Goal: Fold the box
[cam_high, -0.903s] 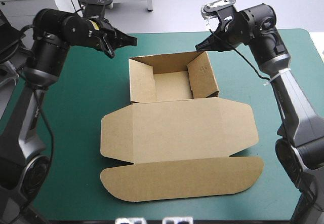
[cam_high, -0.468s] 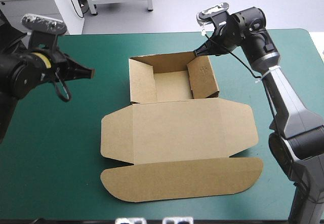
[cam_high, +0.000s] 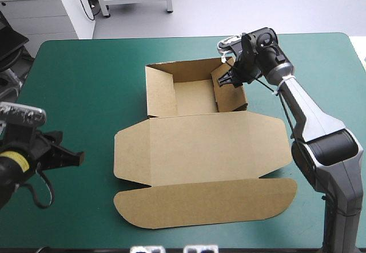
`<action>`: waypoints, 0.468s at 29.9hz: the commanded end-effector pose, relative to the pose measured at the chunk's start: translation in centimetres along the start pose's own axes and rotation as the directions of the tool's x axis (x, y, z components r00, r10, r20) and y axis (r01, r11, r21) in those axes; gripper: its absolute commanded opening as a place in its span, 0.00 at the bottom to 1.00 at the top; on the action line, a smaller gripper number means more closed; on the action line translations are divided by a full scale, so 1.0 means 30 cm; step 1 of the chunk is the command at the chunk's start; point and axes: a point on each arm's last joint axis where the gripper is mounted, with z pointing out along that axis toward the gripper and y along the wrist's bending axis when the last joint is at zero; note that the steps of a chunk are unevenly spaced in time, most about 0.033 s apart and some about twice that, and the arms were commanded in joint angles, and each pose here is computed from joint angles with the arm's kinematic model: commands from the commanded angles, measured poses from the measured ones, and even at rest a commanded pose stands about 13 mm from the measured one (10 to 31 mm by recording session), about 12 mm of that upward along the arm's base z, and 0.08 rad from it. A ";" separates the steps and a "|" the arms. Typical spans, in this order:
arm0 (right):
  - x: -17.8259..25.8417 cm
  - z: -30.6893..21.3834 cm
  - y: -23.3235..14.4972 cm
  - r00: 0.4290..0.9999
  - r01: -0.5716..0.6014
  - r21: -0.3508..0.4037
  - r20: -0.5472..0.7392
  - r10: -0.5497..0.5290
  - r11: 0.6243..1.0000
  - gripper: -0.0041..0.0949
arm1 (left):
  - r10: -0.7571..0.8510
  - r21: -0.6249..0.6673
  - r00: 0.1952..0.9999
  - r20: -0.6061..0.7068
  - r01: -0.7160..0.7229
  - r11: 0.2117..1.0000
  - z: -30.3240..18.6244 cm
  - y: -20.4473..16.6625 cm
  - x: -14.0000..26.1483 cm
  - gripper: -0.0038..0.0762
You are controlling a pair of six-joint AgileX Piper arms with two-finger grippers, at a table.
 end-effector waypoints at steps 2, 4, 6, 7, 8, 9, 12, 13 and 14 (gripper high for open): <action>0.000 -0.017 -0.030 0.999 -0.052 -0.015 0.010 0.052 0.999 0.47 | -0.049 0.037 0.988 0.148 0.044 0.998 -0.058 0.009 0.115 0.04; 0.000 0.010 -0.024 0.999 -0.053 -0.027 -0.006 0.053 0.998 0.47 | -0.081 0.039 0.984 0.159 0.075 0.996 -0.066 0.014 0.176 0.04; 0.000 0.032 -0.022 0.998 -0.052 -0.028 -0.020 0.052 0.998 0.46 | -0.094 0.043 0.981 0.171 0.088 0.995 -0.070 0.018 0.239 0.04; 0.000 0.041 -0.021 0.998 -0.052 -0.029 -0.023 0.051 0.998 0.46 | -0.098 0.045 0.979 0.181 0.091 0.995 -0.076 0.020 0.266 0.04; 0.000 0.054 -0.020 0.998 -0.052 -0.029 -0.031 0.051 0.998 0.45 | -0.098 0.045 0.979 0.181 0.092 0.995 -0.074 0.021 0.296 0.04; 0.001 0.062 -0.020 0.998 -0.055 -0.027 -0.036 0.054 0.998 0.43 | -0.102 0.046 0.978 0.183 0.095 0.994 -0.070 0.022 0.324 0.04; 0.001 0.085 -0.021 0.997 -0.060 -0.020 -0.048 0.059 0.998 0.36 | -0.150 0.057 0.971 0.185 0.141 0.988 -0.054 0.021 0.396 0.04; 0.002 0.085 -0.022 0.996 -0.071 -0.016 -0.048 0.070 0.997 0.31 | -0.164 0.060 0.968 0.187 0.156 0.986 -0.051 0.021 0.413 0.04; 0.002 0.085 -0.026 0.996 -0.077 -0.002 -0.048 0.077 0.997 0.25 | -0.179 0.063 0.965 0.190 0.170 0.983 -0.047 0.021 0.430 0.04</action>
